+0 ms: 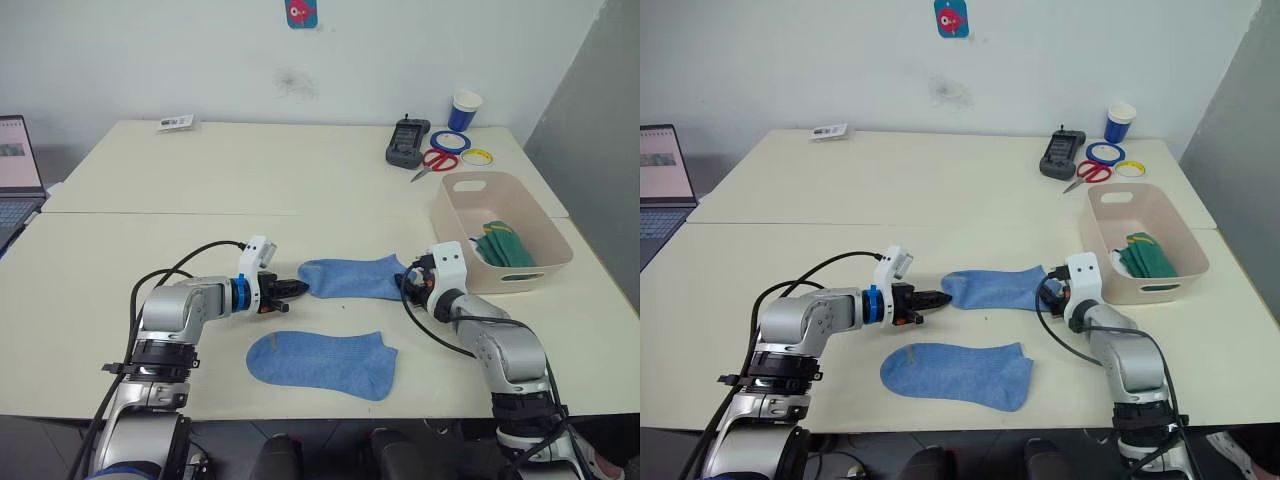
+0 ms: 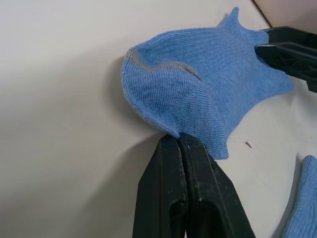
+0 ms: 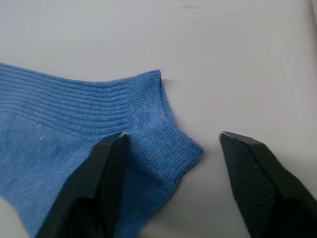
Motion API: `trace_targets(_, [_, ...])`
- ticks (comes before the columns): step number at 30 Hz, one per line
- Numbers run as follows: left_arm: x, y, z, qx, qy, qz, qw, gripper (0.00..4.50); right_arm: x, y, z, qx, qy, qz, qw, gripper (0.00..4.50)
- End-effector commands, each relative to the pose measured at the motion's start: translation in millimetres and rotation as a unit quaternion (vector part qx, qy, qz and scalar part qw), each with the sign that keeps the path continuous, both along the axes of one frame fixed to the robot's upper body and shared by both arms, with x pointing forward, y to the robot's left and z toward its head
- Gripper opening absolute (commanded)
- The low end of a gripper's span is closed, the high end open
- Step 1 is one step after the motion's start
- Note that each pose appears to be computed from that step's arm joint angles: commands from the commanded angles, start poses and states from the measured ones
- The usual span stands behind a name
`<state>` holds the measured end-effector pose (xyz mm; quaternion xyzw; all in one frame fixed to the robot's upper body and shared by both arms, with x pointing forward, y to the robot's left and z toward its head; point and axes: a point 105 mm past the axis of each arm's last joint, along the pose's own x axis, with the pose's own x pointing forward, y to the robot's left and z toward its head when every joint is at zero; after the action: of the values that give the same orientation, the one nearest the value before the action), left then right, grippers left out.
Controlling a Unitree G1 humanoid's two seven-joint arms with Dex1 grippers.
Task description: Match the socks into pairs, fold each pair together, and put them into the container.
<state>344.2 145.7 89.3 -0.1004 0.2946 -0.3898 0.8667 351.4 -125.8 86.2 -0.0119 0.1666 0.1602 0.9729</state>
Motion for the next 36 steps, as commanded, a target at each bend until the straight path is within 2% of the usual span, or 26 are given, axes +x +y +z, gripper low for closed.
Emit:
trace_targets(1, [2.9,6.9,11.7,0.004,-0.030,0.003,1.000,0.00,-2.2,13.8,11.0,-0.009,-0.030,0.038,0.999,1.75])
trace_targets(6, [2.7,31.4,20.3,0.019,-0.042,0.014,0.999,0.00,-19.8,36.9,29.2,0.013,-0.059,0.100,0.993,0.02])
trace_targets(10, [-2.4,45.7,25.6,0.023,-0.042,0.012,0.999,0.00,-33.5,46.6,40.7,0.029,-0.069,0.118,0.990,0.02])
trace_targets(13, [-3.1,46.3,26.6,0.022,-0.041,0.010,0.999,0.00,-34.8,47.4,43.9,0.032,-0.072,0.112,0.991,0.02])
trace_targets(18, [-6.8,37.9,10.2,0.025,-0.017,0.009,1.000,0.00,-35.0,38.3,15.4,0.011,-0.013,0.085,0.996,0.02])
trace_targets(22, [-6.6,44.9,8.1,0.028,-0.028,0.027,0.999,0.00,-35.0,34.5,16.1,0.006,-0.017,0.080,0.997,0.02])
trace_targets(27, [-1.9,49.4,18.3,-0.005,-0.052,0.053,0.997,0.00,-36.6,37.4,15.9,0.009,-0.018,0.084,0.996,0.02])
trace_targets(30, [-2.3,55.7,23.0,-0.011,-0.060,0.056,0.997,0.57,-36.3,38.7,16.0,0.010,-0.019,0.086,0.996,0.00])
trace_targets(35, [2.2,56.7,31.5,-0.021,-0.085,0.061,0.994,2.16,-35.4,39.7,16.3,0.009,-0.020,0.088,0.996,0.00])
trace_targets(36, [4.6,55.7,31.0,-0.014,-0.092,0.063,0.994,2.16,-35.3,39.6,16.2,0.009,-0.020,0.089,0.996,0.00])
